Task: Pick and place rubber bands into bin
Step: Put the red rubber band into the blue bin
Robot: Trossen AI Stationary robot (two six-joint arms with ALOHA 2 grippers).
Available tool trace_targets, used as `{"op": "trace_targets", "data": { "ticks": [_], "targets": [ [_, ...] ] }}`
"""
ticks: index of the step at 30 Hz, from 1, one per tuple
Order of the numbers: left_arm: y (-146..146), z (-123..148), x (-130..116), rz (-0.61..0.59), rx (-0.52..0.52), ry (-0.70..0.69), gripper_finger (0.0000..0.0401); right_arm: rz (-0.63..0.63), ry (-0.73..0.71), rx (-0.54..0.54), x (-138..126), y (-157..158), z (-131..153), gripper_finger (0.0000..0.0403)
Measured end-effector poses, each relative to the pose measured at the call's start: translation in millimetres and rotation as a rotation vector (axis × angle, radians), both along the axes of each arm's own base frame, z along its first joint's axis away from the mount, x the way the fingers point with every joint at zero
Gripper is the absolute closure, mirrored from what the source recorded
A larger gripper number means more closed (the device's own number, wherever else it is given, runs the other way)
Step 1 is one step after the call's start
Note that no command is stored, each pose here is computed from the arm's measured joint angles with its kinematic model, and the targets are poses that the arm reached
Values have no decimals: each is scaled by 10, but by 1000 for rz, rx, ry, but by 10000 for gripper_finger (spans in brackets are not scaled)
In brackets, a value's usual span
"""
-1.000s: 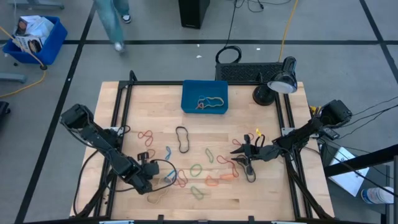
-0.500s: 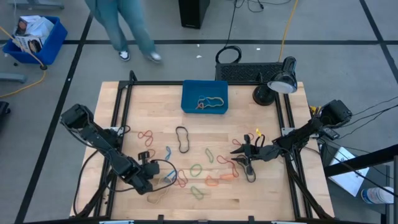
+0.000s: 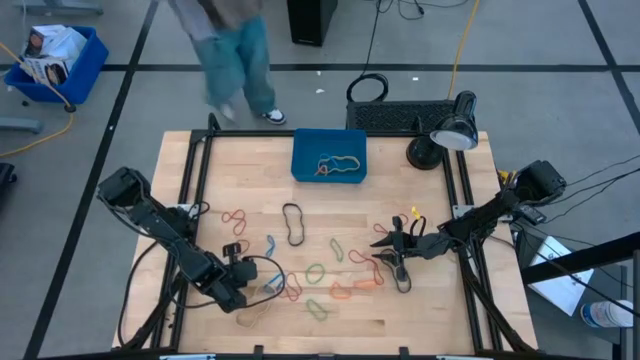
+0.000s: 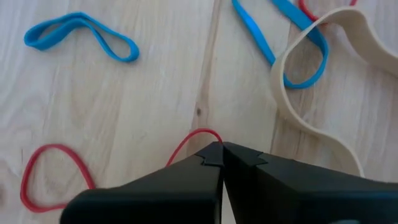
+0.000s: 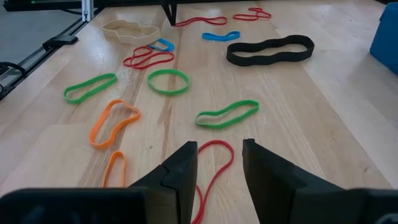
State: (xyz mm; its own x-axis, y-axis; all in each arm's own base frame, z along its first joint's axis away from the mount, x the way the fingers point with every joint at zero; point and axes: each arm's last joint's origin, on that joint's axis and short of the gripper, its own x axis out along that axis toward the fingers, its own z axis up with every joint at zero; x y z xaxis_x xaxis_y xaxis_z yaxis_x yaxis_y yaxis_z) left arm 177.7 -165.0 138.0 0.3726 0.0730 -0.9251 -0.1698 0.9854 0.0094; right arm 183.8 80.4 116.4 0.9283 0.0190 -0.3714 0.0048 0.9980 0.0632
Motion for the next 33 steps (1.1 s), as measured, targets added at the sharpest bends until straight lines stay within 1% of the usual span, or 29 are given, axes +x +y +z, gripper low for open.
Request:
{"op": "trace_targets", "data": {
  "ticks": [7,11,17,21,27,30,33],
  "targets": [
    [-11,6,12,-3,-8,-14,393,0,0,0,0,0,0,284],
    [-7,8,17,-16,15,-29,396,0,0,0,0,0,0,284],
    [-49,47,85,-31,15,-122,397,0,0,0,0,0,0,284],
    [-105,196,202,-50,24,-184,398,0,0,0,0,0,0,284],
    [-157,564,482,-113,121,-331,398,0,0,0,0,0,0,284],
    [-97,752,649,-97,200,-403,398,0,0,0,0,0,0,284],
    [31,903,811,-75,301,-446,398,0,0,0,0,0,0,284]
  ]
}}
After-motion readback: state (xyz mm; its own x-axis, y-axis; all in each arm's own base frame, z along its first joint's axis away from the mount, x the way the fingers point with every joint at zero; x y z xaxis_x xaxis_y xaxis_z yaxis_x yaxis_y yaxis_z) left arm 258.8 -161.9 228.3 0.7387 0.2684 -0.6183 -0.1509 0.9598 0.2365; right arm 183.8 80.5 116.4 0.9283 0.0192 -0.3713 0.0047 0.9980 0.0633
